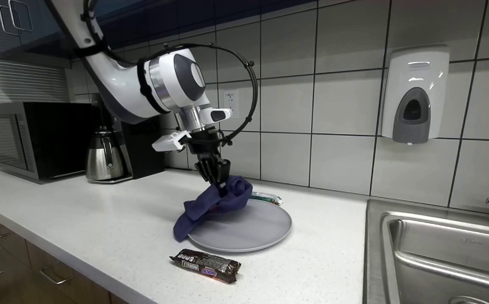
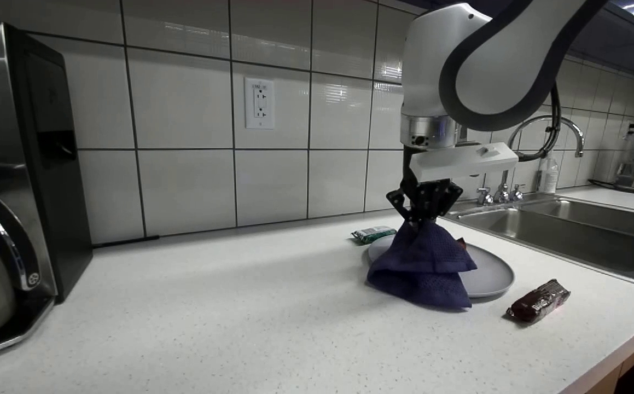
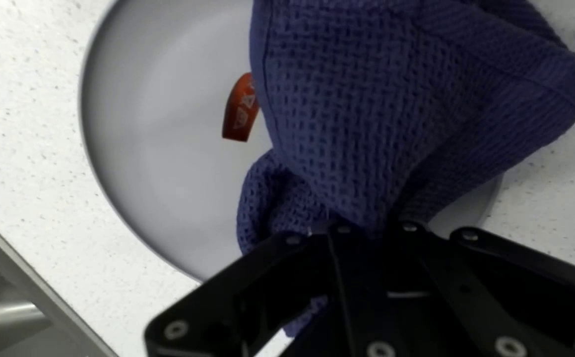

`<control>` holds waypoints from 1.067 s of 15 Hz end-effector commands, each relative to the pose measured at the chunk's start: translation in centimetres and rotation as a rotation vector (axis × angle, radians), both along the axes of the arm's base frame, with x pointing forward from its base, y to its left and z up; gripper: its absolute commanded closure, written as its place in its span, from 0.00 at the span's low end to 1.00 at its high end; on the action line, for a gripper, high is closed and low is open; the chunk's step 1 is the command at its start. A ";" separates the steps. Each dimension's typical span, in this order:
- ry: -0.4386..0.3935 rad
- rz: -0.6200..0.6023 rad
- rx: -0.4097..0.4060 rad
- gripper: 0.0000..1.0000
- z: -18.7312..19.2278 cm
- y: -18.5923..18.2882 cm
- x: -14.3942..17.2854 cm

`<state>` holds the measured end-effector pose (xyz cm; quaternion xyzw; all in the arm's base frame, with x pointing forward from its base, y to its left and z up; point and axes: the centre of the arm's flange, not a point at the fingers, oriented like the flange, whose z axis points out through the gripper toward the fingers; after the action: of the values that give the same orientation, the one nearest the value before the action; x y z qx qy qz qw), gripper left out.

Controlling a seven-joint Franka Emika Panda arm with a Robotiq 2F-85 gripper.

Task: Move the towel to the counter, then place the snacks onto it

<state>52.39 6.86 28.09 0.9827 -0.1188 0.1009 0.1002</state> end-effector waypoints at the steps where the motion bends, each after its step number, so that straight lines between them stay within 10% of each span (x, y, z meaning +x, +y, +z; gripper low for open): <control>1: -0.037 0.017 -0.005 0.97 2.0 2.4 -0.6; 16: -0.051 0.223 0.031 0.97 2.5 12.0 0.1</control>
<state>51.43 17.23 30.83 0.9877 -0.0315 0.1353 0.0715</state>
